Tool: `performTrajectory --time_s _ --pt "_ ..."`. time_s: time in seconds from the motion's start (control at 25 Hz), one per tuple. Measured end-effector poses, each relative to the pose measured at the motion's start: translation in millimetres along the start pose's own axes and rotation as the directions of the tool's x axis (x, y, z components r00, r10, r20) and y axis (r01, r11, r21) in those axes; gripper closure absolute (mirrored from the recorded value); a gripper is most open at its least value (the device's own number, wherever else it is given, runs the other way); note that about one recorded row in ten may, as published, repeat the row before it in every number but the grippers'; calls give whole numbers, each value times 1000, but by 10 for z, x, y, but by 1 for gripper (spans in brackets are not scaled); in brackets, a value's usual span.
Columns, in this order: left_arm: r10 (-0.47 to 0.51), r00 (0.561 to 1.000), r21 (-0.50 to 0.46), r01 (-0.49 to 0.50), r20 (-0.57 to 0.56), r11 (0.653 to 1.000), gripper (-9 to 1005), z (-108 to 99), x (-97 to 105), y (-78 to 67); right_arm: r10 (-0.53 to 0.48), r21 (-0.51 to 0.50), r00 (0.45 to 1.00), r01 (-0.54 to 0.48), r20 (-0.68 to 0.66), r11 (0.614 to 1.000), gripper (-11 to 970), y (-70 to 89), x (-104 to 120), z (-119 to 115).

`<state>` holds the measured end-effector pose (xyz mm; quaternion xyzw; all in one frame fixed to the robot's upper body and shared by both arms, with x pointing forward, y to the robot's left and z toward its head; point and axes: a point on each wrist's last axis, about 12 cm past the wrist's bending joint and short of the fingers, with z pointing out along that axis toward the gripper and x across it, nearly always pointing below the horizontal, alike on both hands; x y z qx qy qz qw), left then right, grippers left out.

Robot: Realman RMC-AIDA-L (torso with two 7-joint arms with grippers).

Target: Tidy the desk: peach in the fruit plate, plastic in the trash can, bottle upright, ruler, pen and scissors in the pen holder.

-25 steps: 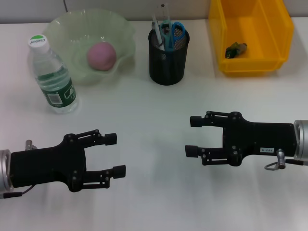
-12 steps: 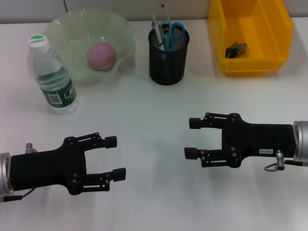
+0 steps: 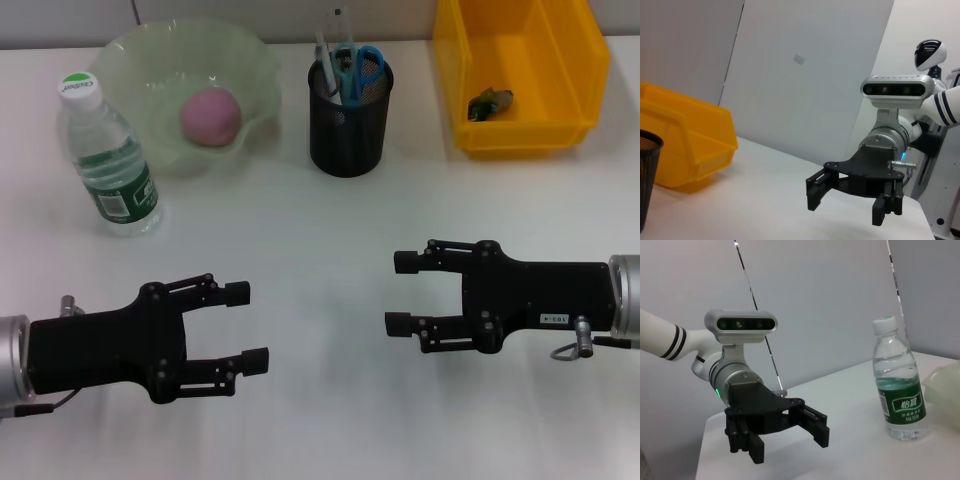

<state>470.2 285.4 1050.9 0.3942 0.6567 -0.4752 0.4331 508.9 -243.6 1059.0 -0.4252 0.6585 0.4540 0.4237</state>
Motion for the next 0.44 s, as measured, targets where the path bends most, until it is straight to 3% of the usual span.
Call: performTrajectory --time_s 0.44 --pt "-3 1000 4 3 6 1000 167 32 -3 -3 -1 2 1000 1 -3 1000 172 -7 -1 -26"
